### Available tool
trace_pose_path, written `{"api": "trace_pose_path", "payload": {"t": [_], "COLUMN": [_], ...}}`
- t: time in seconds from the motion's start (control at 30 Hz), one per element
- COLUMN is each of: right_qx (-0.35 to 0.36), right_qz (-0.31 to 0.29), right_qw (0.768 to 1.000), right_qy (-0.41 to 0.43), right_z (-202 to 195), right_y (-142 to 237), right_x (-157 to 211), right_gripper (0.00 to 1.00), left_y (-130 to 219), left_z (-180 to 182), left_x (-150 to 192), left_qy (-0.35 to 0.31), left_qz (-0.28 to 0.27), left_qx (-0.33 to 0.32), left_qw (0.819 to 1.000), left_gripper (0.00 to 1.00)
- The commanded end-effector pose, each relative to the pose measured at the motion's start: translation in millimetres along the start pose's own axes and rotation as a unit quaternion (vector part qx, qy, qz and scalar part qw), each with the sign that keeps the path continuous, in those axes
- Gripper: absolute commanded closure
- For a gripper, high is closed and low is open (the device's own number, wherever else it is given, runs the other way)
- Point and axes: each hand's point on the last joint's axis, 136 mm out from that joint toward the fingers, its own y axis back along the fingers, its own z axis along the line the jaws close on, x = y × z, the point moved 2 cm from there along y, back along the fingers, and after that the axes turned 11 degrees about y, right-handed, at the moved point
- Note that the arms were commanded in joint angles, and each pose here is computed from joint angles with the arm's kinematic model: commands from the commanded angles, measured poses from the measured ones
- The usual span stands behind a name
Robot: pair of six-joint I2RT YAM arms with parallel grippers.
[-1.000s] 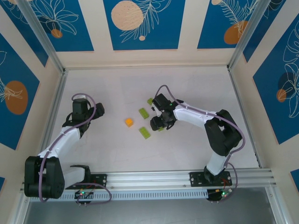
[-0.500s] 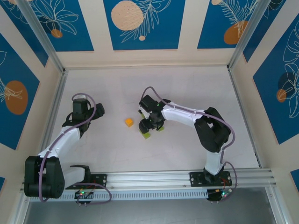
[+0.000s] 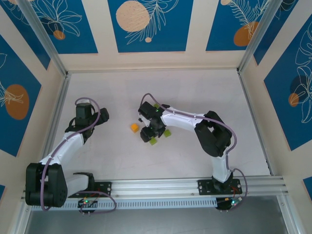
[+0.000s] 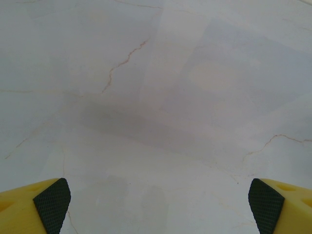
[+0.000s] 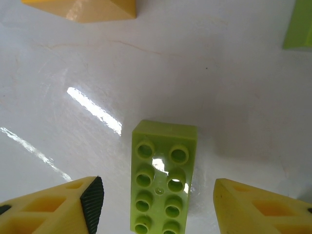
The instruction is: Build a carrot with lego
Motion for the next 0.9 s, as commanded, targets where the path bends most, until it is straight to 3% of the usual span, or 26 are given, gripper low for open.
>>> {"api": "trace_pose_path", "payload": {"t": [0.0,0.6,0.87], "right_qx": [-0.002,0.015,0.030], "right_qz": [0.022,0.044,0.034], "right_qw": [1.000,0.999,0.999], "right_qy": [0.008,0.011,0.012], "right_z": [4.7,1.2,-1.4], "right_y": [-2.5,-11.2,11.1], "right_x": [4.4,11.5,4.9], "right_gripper": [0.39,0.57,0.62], "left_y": [2.8,1.4,-0.2], "left_z": [-5.6,-4.1,-2.4], "left_x": [-8.8,-5.7,-3.6], "left_qy": [0.007,0.006,0.006], "left_qz": [-0.008,-0.004,-0.003], "left_qx": [0.004,0.002,0.000], "left_qw": [1.000,1.000,1.000], "left_gripper": [0.04,0.03,0.03]}}
